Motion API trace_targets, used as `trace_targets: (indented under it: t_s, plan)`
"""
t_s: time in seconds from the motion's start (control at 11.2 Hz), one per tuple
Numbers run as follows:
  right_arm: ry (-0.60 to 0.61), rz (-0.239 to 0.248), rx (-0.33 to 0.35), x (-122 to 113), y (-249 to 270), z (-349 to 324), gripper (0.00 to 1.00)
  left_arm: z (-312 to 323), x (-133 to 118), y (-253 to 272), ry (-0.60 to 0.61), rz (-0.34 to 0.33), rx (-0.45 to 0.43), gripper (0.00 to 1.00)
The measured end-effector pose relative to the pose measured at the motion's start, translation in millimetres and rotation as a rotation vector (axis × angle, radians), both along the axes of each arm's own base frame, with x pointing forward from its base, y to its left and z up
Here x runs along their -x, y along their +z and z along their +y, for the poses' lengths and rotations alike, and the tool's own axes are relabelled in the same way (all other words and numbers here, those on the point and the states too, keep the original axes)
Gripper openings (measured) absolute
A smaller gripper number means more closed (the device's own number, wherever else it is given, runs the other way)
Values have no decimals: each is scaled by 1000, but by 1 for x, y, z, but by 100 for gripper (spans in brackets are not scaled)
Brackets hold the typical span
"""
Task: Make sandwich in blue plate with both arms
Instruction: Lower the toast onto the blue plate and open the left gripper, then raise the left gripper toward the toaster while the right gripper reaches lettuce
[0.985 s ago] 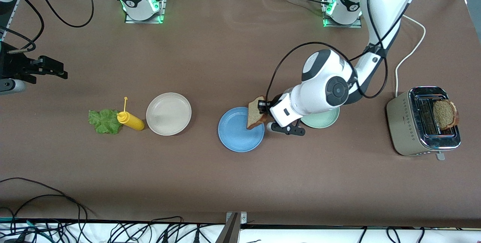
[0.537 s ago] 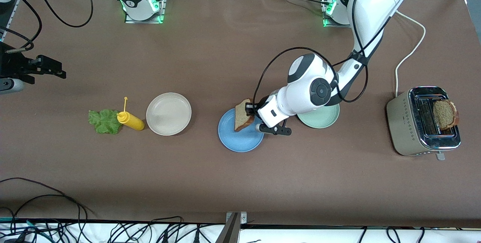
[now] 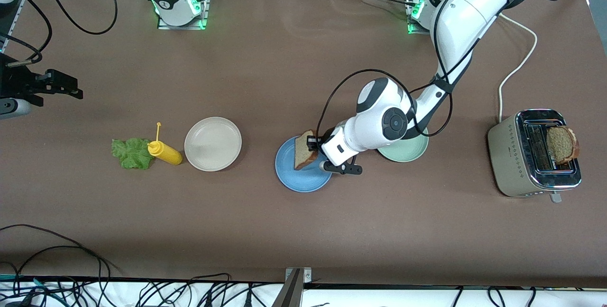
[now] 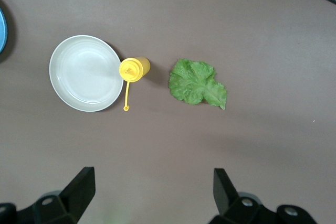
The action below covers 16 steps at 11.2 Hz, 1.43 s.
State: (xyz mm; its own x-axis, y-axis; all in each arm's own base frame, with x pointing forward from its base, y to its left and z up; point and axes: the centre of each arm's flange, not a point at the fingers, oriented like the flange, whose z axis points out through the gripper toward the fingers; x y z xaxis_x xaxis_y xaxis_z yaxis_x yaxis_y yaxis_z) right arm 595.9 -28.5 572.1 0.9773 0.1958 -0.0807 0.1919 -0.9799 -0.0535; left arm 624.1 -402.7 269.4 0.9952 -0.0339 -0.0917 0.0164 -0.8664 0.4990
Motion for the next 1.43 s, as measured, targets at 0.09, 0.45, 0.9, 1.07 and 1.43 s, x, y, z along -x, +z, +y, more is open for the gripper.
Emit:
trace_targets:
  t_s: [0.09, 0.45, 0.9, 1.07, 1.43]
  plan:
    - [6, 0, -1, 0, 0, -1, 100, 0, 0, -2, 1, 1, 0, 10]
    - [-5, 5, 0, -1, -3, -10, 100, 4, -9, 5, 15, -16, 8, 48]
    - [-7, 19, 5, -5, -13, -12, 100, 13, -24, 21, 2, -92, -23, 100]
    - [-8, 30, 11, -17, -36, -12, 100, 25, -33, 39, -6, -128, -52, 100]
    - [-8, -1, 36, -54, -100, -10, 100, 62, -39, 101, -23, -123, -128, 100]
